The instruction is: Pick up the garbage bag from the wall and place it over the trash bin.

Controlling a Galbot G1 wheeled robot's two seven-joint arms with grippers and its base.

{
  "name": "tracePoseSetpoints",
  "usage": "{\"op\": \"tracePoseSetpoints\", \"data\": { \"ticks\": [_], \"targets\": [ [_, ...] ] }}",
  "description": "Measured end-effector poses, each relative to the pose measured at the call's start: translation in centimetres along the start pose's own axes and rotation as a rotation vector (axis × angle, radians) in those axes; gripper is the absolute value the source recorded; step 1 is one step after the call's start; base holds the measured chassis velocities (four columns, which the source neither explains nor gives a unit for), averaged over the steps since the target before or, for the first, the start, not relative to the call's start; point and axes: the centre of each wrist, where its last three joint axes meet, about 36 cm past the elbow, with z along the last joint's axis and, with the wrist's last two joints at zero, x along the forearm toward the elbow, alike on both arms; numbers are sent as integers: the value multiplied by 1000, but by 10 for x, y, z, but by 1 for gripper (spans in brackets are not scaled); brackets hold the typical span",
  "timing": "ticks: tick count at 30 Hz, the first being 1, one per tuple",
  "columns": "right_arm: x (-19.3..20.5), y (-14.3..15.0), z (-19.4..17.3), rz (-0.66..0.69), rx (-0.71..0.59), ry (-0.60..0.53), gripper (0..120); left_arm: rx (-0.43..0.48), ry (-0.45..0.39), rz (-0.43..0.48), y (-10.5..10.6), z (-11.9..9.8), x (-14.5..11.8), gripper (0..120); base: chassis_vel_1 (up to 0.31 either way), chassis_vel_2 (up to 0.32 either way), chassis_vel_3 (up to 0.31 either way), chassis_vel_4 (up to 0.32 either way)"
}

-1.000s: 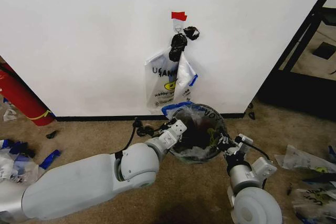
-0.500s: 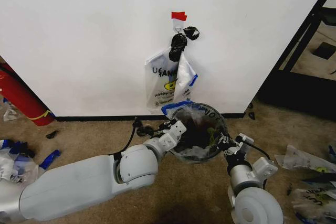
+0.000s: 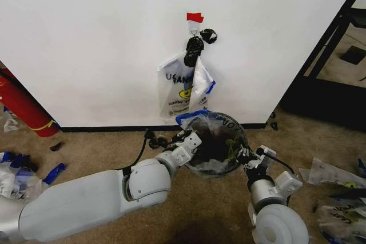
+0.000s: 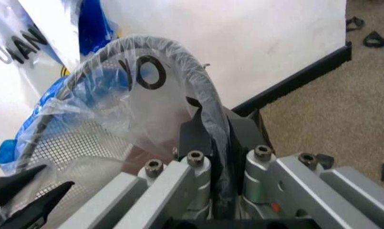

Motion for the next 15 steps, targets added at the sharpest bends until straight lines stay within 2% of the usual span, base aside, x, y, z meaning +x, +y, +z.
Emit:
{"op": "tracePoseSetpoints", "data": {
  "ticks": [3,7,15],
  "targets": [
    [1,1,-1,-5,-2,-4,1,-30,-2,2,-1,3,0,19,0,0,0,0],
    [3,2,-2,-7,-2,-4,1,-40,0,-2,1,5,-1,0,0,0,0,0],
    [4,3,-1,-9,-4,-3,1,-11,1,-13,5,2,0,0,0,0,0,0]
  ]
}}
